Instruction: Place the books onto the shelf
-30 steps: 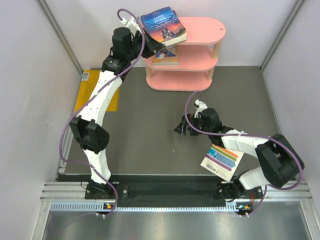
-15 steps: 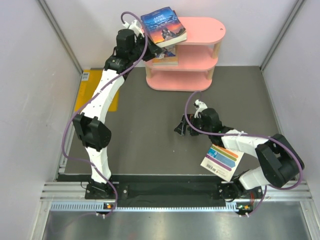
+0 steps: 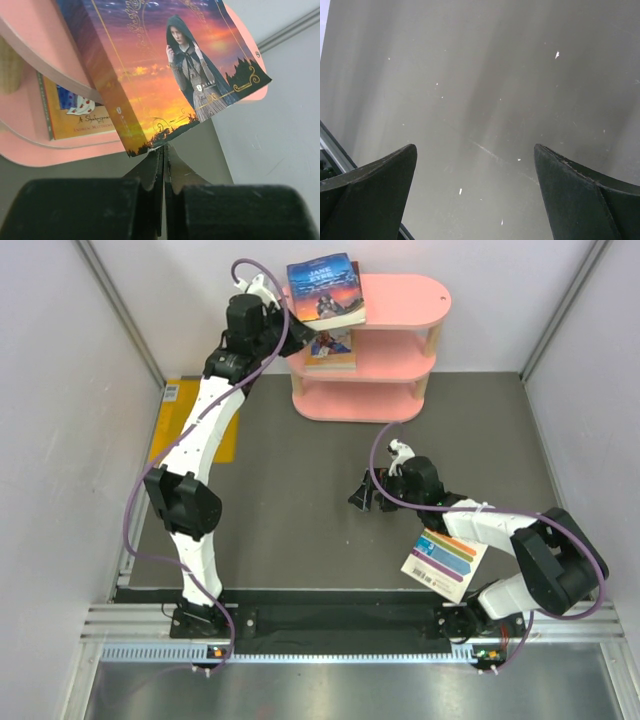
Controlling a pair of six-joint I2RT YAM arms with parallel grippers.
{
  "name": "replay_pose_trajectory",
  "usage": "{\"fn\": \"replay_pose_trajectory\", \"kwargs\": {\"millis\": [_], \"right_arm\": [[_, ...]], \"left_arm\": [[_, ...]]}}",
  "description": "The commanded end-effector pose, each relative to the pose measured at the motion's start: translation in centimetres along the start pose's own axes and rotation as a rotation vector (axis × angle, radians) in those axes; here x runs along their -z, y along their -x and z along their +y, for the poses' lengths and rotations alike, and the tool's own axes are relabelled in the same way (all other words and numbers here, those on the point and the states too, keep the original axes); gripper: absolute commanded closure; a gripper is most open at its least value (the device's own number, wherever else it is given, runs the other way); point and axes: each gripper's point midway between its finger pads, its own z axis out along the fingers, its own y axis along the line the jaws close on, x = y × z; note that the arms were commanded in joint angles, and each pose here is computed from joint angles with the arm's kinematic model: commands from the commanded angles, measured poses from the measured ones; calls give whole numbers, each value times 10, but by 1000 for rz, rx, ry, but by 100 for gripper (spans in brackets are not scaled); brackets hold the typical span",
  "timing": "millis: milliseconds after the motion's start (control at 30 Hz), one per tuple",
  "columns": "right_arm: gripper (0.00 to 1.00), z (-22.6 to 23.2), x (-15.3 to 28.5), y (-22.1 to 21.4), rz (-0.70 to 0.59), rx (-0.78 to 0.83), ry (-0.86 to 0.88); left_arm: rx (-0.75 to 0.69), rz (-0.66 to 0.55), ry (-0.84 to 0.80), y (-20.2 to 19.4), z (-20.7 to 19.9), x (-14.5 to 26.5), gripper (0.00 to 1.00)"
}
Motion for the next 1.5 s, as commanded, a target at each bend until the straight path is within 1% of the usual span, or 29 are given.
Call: {"fn": "replay_pose_trajectory", "kwargs": {"millis": [0, 200, 333, 400, 533, 600, 667, 700, 733, 767, 800, 833, 867, 900, 933, 967, 1000, 1067, 1100, 1167, 1200, 1267, 1300, 1333, 1367, 1400, 1433, 1467], "right_arm": [[0, 17, -4, 17, -40, 21, 50], [0, 17, -5, 15, -33, 18, 51], [0, 17, -4, 16, -37, 18, 50], [0, 17, -4, 16, -37, 18, 50], [1, 18, -4, 16, -40, 22, 52], [0, 19, -2, 18, -49, 24, 54], [0, 20, 1, 20, -57, 30, 57], [0, 23, 3, 23, -66, 35, 62], [0, 23, 5, 25, -72, 39, 59], [0, 24, 6, 25, -75, 43, 60], [0, 25, 9, 29, -85, 51, 60], [0, 24, 10, 31, -93, 53, 53], [0, 25, 12, 34, -101, 55, 52], [0, 25, 14, 35, -101, 61, 46], [0, 24, 15, 38, -109, 64, 37], [0, 26, 16, 42, -116, 67, 37], [1, 27, 18, 44, -117, 70, 34], [0, 25, 21, 49, -119, 67, 9], [0, 24, 23, 51, -121, 73, -1], [0, 18, 30, 59, -138, 73, -52], [0, 13, 33, 61, -142, 64, -80], [0, -5, 43, 68, -165, 30, -161], [0, -11, 47, 70, -174, 3, -181], [0, -28, 53, 73, -184, -34, -218], [0, -35, 59, 77, -202, -57, -232], [0, -46, 64, 72, -190, -98, -262], [0, -67, 72, 70, -195, -148, -298], [0, -75, 80, 70, -206, -177, -310]], "left_arm": [[-20, -104, 13, 38, 3, 8, 98], [-16, -105, 41, 40, 17, 5, 97], [-7, -88, 40, 35, 23, 0, 97], [-5, -76, 34, 31, 24, -3, 97], [-17, -46, -28, 25, 12, 2, 97], [-44, -48, -57, 24, 4, 9, 97], [-77, -37, -69, 15, -1, 23, 97], [-78, -19, -59, 0, 10, 23, 96], [-98, -53, -87, 9, -5, 43, 96], [-112, -53, -99, 5, -8, 50, 96], [-109, -27, -89, -12, 2, 52, 95], [-123, -51, -109, -7, -9, 70, 94], [-132, -47, -113, -13, -9, 76, 93], [-126, -12, -92, -33, 3, 78, 92], [-137, -30, -104, -32, -4, 90, 90], [-137, -23, -101, -39, -1, 93, 90], [-125, 20, -98, -60, 8, 94, 89], [-131, 46, -115, -76, 6, 100, 86], [-122, 98, -120, -99, 9, 99, 85], [-127, 152, -133, -124, 8, 99, 85], [-123, 207, -131, -152, 9, 99, 84], [-120, 260, -149, -182, 6, 98, 84], [-125, 323, -159, -213, 1, 99, 83], [-134, 354, -150, -231, 2, 97, 83], [-144, 382, -160, -246, -1, 97, 83], [-159, 433, -179, -273, -10, 100, 84], [-165, 468, -170, -290, -9, 98, 84], [-172, 498, -176, -305, -11, 99, 85]]}}
